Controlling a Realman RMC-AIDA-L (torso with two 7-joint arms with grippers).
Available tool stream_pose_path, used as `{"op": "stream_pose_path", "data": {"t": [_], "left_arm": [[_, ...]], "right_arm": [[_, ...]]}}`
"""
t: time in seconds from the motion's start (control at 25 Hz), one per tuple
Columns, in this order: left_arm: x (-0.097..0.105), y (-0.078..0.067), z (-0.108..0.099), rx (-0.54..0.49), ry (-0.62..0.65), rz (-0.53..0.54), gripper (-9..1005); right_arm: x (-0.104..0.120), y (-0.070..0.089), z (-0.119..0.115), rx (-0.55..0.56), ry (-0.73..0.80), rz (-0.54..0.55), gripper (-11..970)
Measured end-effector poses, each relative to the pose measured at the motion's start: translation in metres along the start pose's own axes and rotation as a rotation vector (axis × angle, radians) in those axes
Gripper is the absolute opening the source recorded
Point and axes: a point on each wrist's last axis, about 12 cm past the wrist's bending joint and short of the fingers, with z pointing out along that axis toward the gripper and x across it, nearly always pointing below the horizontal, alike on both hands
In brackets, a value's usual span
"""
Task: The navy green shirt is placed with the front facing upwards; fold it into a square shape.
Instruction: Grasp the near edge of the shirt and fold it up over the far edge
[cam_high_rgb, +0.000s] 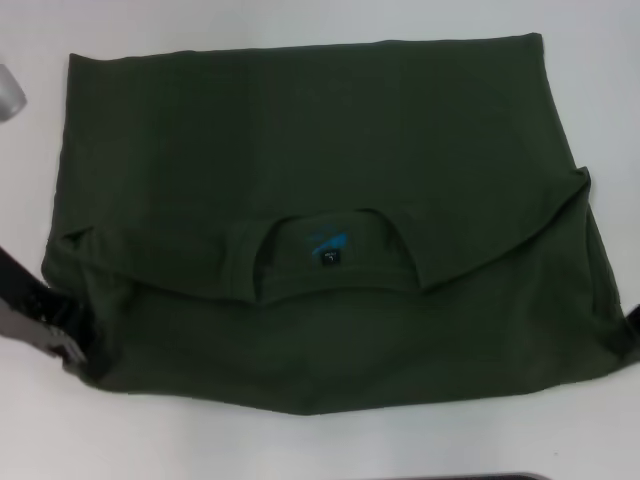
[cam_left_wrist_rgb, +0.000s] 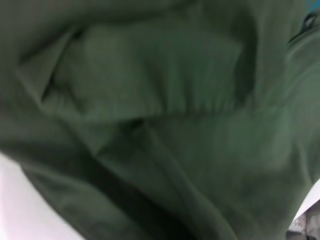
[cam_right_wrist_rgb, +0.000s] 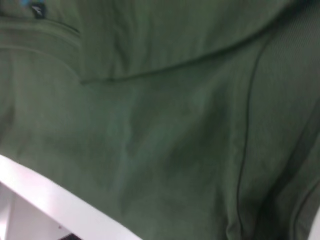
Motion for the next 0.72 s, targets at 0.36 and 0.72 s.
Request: {"op": "stream_pose_path", "data": {"t": [0.36, 0.72], "left_arm": [[-0.012, -0.004, -0.058, 0.053, -0.188, 0.078, 42], [-0.012, 0.000, -0.111, 0.076, -0.364, 0.096, 43]], "right_arm": [[-0.024, 0.017, -0.064, -0.118, -0.244, -0.111, 45], [-0.022, 0.012, -0.102, -0.161, -0.381, -0.097, 45]]}}
